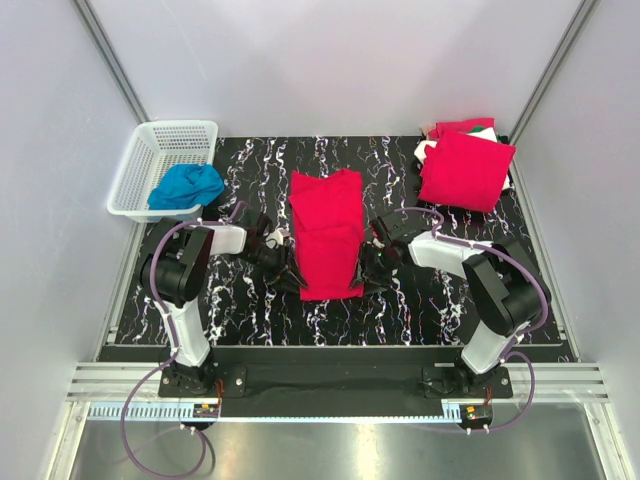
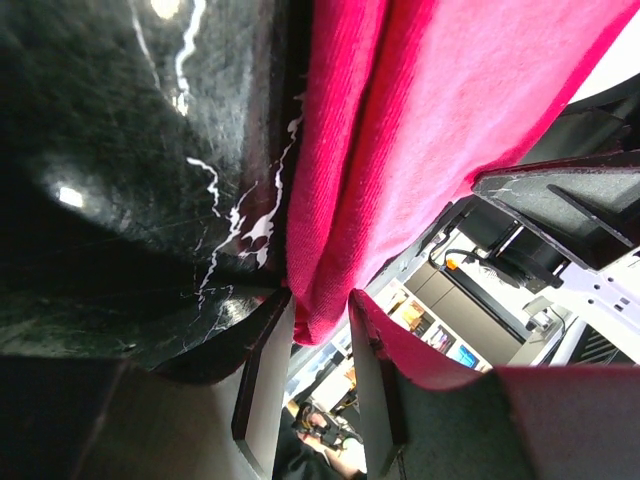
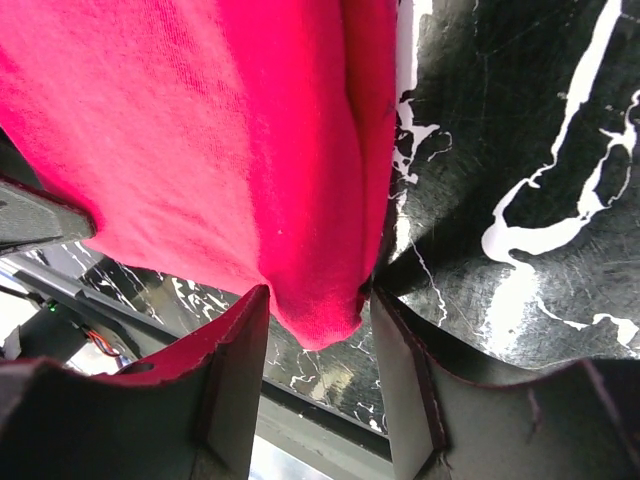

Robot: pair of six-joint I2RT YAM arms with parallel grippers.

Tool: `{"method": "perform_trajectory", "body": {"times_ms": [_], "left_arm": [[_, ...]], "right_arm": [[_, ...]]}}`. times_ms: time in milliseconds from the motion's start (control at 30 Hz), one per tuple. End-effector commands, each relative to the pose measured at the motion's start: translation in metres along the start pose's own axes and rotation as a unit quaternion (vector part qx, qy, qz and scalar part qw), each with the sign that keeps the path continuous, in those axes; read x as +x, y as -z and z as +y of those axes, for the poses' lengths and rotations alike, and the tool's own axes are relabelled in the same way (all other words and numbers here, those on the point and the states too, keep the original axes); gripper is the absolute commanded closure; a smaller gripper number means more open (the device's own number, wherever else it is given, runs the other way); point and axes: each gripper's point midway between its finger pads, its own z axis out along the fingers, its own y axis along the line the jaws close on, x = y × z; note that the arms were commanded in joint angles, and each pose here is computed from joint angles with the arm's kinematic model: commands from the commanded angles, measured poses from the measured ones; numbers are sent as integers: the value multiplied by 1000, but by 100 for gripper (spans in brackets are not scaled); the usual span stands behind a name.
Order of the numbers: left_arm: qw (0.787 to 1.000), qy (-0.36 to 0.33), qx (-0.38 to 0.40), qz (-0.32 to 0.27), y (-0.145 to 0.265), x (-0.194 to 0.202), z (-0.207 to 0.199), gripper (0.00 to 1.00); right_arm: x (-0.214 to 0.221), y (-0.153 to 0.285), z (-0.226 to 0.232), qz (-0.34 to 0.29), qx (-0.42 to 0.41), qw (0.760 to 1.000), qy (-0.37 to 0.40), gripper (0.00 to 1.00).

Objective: Fold and stack the t-shirts
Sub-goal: Fold the tshirt

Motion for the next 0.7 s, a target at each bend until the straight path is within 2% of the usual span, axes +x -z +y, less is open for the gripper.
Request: {"method": "perform_trajectory", "body": {"times_ms": [0, 100, 200, 333, 367, 400, 467, 533, 600, 667], "left_arm": [[995, -19, -89, -50, -8, -25, 40, 64], [994, -19, -90, -55, -7, -27, 38, 66], [994, -18, -90, -58, -6, -29, 37, 74], [994, -18, -89, -59, -6, -29, 36, 86], [994, -19, -89, -60, -6, -30, 35, 92], [994, -18, -88, -59, -6, -30, 35, 94], [994, -21, -85, -61, -5, -31, 33, 96], [994, -23, -85, -61, -4, -31, 32, 96], [994, -25, -86, -59, -4, -30, 32, 96], [994, -23, -87, -60, -4, -31, 32, 96]], "right_arm": [[4, -3, -35, -9, 74, 997, 16, 47], [6, -5, -39, -8, 79, 997, 15, 47], [6, -7, -43, -14, 82, 996, 15, 49], [5, -7, -40, -14, 75, 997, 17, 56], [5, -8, -41, -13, 77, 997, 17, 66], [5, -9, -41, -13, 77, 997, 18, 69], [4, -11, -41, -15, 74, 997, 18, 75], [4, -13, -41, -12, 74, 997, 19, 76], [4, -13, -41, -11, 73, 997, 19, 77], [4, -13, -39, -12, 70, 997, 19, 73]]}}
